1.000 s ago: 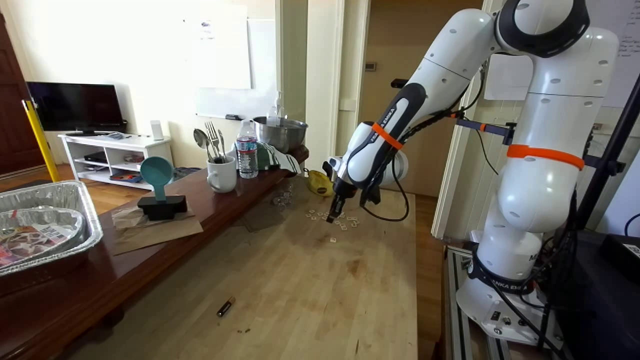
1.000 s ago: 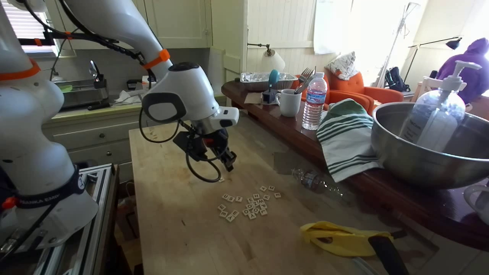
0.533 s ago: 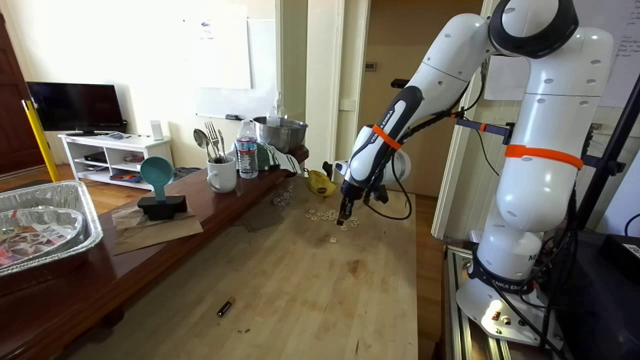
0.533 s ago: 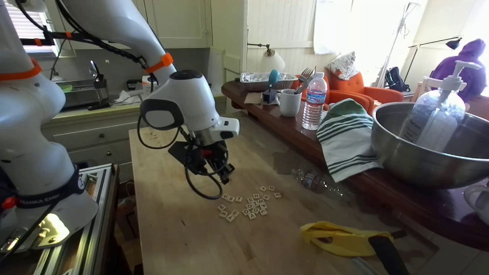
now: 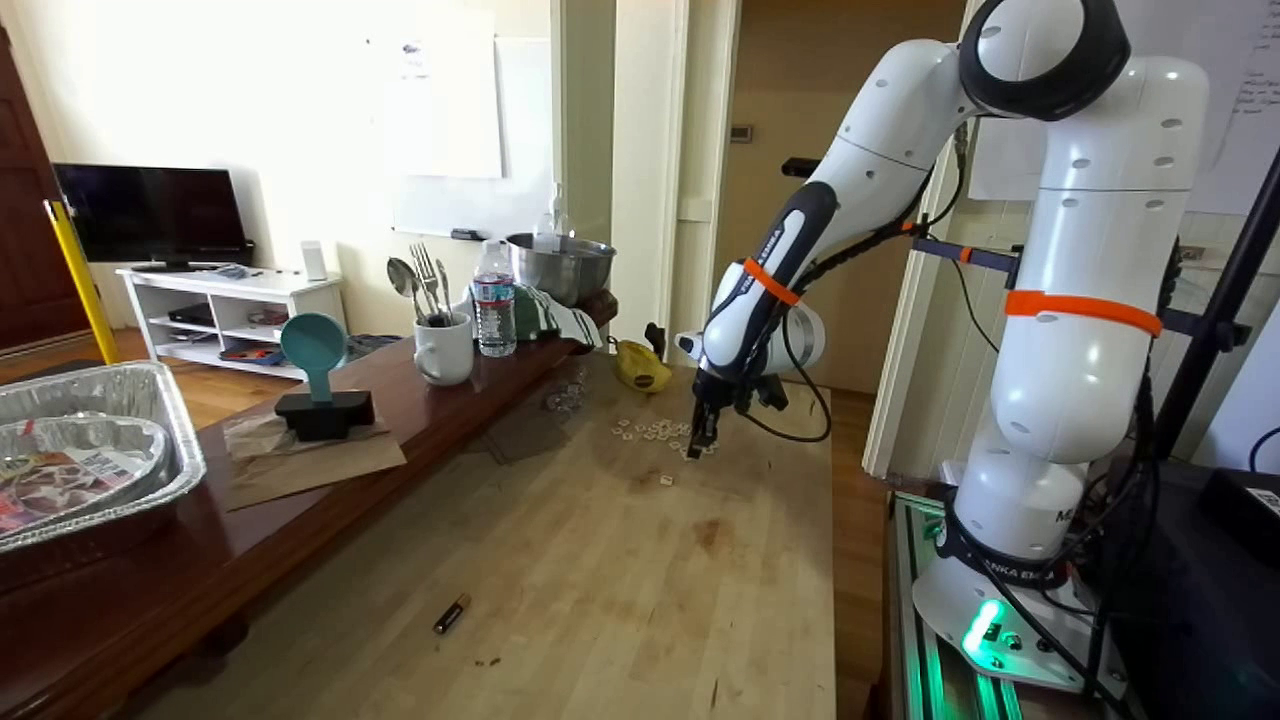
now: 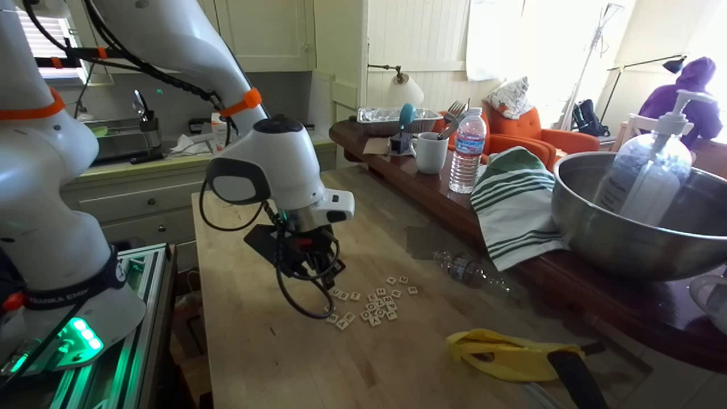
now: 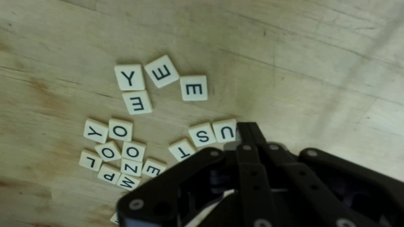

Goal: Form a new word using four tiles

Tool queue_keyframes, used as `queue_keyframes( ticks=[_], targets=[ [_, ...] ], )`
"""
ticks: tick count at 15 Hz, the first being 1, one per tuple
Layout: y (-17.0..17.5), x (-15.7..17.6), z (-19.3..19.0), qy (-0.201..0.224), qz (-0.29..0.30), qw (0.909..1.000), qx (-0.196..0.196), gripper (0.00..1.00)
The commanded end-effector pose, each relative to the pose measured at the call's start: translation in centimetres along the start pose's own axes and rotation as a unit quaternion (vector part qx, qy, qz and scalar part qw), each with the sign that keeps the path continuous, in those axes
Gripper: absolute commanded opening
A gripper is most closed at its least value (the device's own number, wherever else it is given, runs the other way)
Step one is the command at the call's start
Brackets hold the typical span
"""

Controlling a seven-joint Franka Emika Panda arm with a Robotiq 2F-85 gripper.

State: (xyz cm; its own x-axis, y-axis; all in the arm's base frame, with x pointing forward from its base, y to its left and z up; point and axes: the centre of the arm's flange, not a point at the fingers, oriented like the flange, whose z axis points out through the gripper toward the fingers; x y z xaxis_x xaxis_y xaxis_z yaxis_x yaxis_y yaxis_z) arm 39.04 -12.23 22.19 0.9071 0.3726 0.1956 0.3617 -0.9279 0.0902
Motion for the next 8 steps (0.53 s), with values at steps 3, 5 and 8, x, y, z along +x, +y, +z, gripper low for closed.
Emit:
queue_keyframes(
  ticks=[3,5,8],
  targets=[
    [0.74,-1.23,-0.09,0.01,-0.001,0.9999,-0.013,0.0],
    [0.83,-1.14,0.09,0.014,-0.001,0.9998,-0.016,0.0],
    [0.92,-1.02,0.37,0.019,0.0,0.9997,-0.018,0.0]
  ],
)
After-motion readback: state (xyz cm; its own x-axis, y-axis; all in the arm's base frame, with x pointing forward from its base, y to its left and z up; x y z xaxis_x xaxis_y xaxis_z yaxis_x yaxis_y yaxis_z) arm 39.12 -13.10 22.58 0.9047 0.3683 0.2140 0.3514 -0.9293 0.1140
